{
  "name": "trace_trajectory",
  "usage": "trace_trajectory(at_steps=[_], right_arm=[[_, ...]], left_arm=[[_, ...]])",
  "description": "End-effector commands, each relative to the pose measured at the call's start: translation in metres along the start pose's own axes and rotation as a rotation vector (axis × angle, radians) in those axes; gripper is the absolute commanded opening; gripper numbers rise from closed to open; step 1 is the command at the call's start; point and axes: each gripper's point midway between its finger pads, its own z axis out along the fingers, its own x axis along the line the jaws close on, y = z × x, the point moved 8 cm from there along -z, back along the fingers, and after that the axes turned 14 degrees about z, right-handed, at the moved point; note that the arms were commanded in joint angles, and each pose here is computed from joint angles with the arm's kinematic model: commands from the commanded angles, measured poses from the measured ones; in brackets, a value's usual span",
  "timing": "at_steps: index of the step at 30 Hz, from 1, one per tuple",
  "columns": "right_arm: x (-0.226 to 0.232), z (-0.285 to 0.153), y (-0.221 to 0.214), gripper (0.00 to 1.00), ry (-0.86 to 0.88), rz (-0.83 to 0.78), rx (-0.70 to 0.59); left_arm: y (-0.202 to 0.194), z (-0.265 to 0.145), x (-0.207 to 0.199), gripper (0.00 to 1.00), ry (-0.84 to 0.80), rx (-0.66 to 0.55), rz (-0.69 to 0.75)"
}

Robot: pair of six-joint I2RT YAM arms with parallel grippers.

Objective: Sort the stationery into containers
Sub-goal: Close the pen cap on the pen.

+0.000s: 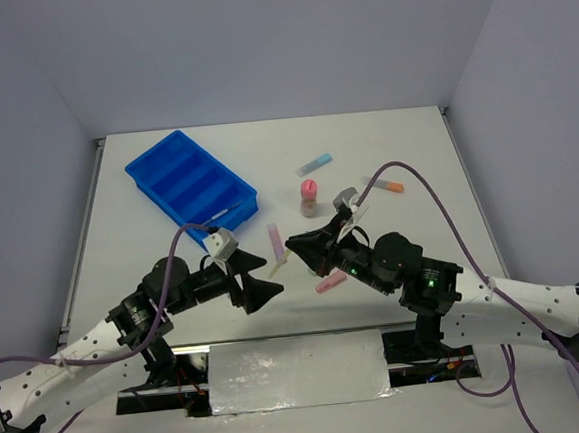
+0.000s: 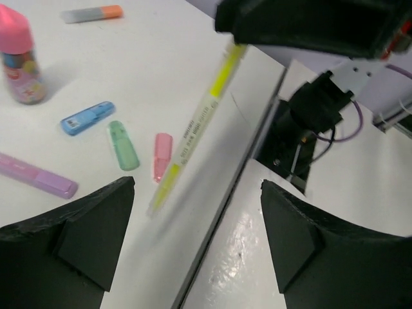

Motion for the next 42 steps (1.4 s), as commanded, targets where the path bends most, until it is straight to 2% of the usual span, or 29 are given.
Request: trace_trajectory(at_steps=[1,4,7,10,12,13,16,17,25,28,32,35,37,41,42], right_arm=[[0.011,-0.006,0.016,0.00,0.033,-0.004,0.019],[0.018,-0.007,0.020,0.00,0.072,0.004,0.029],[0.023,-0.006,0.021,0.00,0.104,0.014,0.038],[0.027,-0.003,0.019,0.00,0.128,0.022,0.060],[0.030,-0.003,0.019,0.00,0.142,0.026,0.064],[0.030,-0.003,0.020,0.00,0.145,0.026,0.064],[0.030,-0.002,0.019,0.00,0.137,0.023,0.068],[0.030,-0.001,0.018,0.00,0.138,0.021,0.072],[0.027,0.004,0.007,0.09,0.154,0.001,0.102],[0.027,0.003,0.006,0.20,0.156,-0.004,0.103],[0.027,0.002,0.009,0.43,0.155,-0.004,0.097],[0.028,-0.001,0.011,0.57,0.161,-0.004,0.090],[0.028,-0.003,0.014,0.61,0.166,-0.004,0.080],[0.026,-0.006,0.017,0.76,0.153,-0.015,0.063],[0.025,-0.007,0.018,0.77,0.148,-0.014,0.057]], left_arm=[[0.025,0.001,-0.015,0.91,-0.183,-0.126,0.114],[0.024,0.006,-0.017,0.90,-0.213,-0.108,0.116],[0.024,0.011,-0.017,0.84,-0.219,-0.105,0.112],[0.023,0.015,-0.016,0.72,-0.219,-0.101,0.112],[0.022,0.016,-0.016,0.49,-0.221,-0.091,0.111],[0.021,0.017,-0.015,0.27,-0.219,-0.086,0.108],[0.022,0.016,-0.015,0.04,-0.212,-0.088,0.103],[0.023,0.016,-0.015,0.01,-0.211,-0.093,0.103],[0.040,0.009,-0.016,0.00,-0.171,-0.163,0.087],[0.043,0.008,-0.013,0.00,-0.135,-0.167,0.074],[0.044,0.009,-0.012,0.00,-0.123,-0.164,0.065],[0.042,0.010,-0.013,0.00,-0.127,-0.158,0.062],[0.039,0.010,-0.012,0.00,-0.129,-0.153,0.060],[0.038,0.010,-0.012,0.00,-0.120,-0.159,0.044],[0.038,0.010,-0.012,0.00,-0.124,-0.165,0.042]])
